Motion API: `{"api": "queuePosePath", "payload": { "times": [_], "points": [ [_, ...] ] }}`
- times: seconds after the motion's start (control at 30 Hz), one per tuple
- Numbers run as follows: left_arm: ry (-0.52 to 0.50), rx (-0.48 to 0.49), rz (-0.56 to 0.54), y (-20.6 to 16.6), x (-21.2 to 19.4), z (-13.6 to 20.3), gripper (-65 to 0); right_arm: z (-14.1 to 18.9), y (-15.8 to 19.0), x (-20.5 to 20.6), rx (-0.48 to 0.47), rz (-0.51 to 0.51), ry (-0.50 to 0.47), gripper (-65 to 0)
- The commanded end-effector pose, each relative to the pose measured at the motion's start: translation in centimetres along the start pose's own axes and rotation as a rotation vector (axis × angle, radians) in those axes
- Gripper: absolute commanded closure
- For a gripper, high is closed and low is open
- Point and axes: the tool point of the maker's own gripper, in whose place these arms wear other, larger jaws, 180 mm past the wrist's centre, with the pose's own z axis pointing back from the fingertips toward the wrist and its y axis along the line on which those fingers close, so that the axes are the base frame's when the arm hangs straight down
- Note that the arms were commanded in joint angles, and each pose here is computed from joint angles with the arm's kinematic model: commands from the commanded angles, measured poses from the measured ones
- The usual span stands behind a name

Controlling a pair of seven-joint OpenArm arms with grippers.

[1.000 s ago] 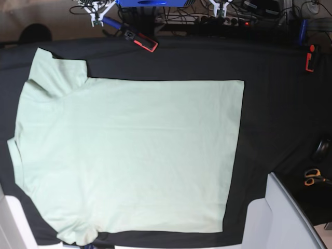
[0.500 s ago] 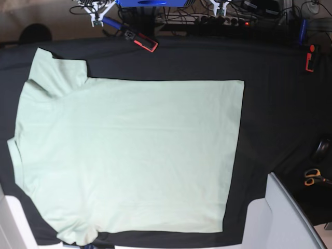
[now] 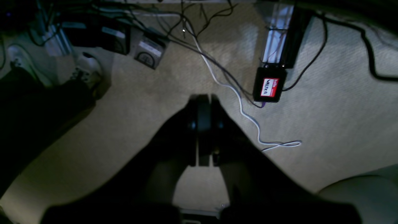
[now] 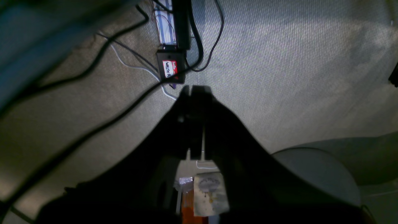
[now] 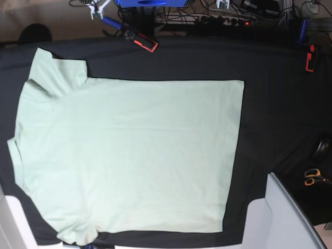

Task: Fold the T-shirt properly

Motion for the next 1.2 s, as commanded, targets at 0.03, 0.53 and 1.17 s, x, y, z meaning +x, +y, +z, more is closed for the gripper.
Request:
{"api": "queuePosePath", "payload": {
  "times": [0.03,0.53,1.17],
  "points": [
    [-0.028,0.016,-0.011,0.8,-0.3,0.7,0.0,0.4,0.0,-0.6,0.002,-0.003,-0.025,-0.3],
    [-0.214,0.068,-0.104,4.6,1.5,6.1,0.0,5.0,-0.9,-0.7,-0.025,0.001,-0.144,-0.1],
    [-0.54,0.066,-0.177,5.6,4.3,13.0,0.0,12.8,-1.6,0.1,-0.051,0.012,-0.292,-0.1]
  ]
}}
